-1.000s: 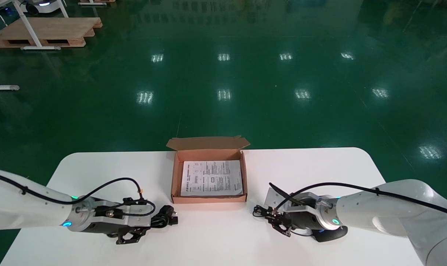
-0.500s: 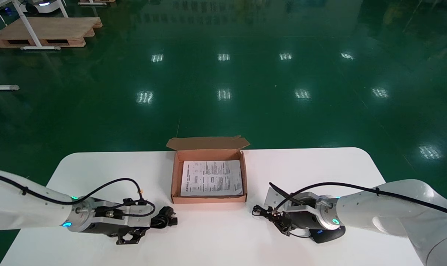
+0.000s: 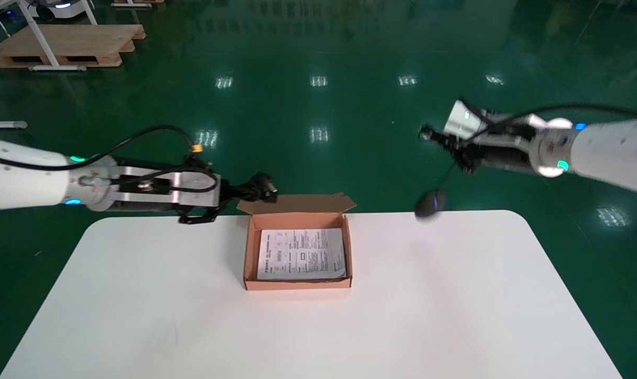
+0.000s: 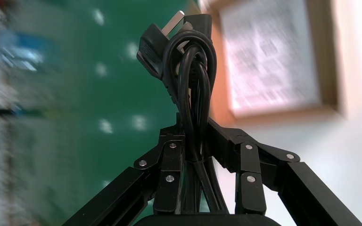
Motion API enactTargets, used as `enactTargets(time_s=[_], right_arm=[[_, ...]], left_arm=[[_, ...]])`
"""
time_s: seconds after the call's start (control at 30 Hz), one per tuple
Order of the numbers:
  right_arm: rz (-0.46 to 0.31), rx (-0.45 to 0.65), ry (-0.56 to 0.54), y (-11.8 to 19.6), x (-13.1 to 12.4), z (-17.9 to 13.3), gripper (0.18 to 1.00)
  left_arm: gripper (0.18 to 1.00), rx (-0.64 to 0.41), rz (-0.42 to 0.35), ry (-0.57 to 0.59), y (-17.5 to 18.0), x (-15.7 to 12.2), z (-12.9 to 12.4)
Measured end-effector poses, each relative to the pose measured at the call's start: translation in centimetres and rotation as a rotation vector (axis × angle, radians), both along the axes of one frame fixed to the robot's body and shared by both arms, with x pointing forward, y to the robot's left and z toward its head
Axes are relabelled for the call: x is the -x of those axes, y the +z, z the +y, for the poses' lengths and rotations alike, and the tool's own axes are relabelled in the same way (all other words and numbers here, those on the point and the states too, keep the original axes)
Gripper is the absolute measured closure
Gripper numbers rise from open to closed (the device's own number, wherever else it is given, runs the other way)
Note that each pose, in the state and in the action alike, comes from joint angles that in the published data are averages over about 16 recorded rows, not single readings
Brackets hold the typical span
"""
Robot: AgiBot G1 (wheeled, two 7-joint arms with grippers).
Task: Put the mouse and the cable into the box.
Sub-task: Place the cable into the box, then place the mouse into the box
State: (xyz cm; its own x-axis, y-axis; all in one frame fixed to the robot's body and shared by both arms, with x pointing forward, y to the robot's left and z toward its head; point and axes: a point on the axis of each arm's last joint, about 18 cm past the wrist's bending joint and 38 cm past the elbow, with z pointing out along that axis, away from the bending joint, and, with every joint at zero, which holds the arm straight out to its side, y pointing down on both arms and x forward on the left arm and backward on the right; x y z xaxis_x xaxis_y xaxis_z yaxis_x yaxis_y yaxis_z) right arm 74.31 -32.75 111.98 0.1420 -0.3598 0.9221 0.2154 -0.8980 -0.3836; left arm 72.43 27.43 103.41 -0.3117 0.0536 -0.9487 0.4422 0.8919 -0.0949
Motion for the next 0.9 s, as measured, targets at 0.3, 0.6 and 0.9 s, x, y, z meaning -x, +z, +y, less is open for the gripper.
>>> enactTargets(time_s=[0.3, 0.6, 0.9], right_arm=[[-0.220, 0.044, -0.044, 9.2, 2.6, -0.2, 0.932], [-0.246, 0.049, -0.051, 10.4, 2.9, 0.0, 0.932], [-0.240, 0.049, -0.050, 10.1, 2.8, 0.0, 0.932]], left_arm=[[0.935, -0.060, -0.104, -0.079, -1.3, -2.4, -7.4], [0.936, -0.080, -0.120, -0.082, -2.8, -3.1, -9.0], [0.937, -0.122, -0.207, -0.047, -5.4, -4.3, -10.3]])
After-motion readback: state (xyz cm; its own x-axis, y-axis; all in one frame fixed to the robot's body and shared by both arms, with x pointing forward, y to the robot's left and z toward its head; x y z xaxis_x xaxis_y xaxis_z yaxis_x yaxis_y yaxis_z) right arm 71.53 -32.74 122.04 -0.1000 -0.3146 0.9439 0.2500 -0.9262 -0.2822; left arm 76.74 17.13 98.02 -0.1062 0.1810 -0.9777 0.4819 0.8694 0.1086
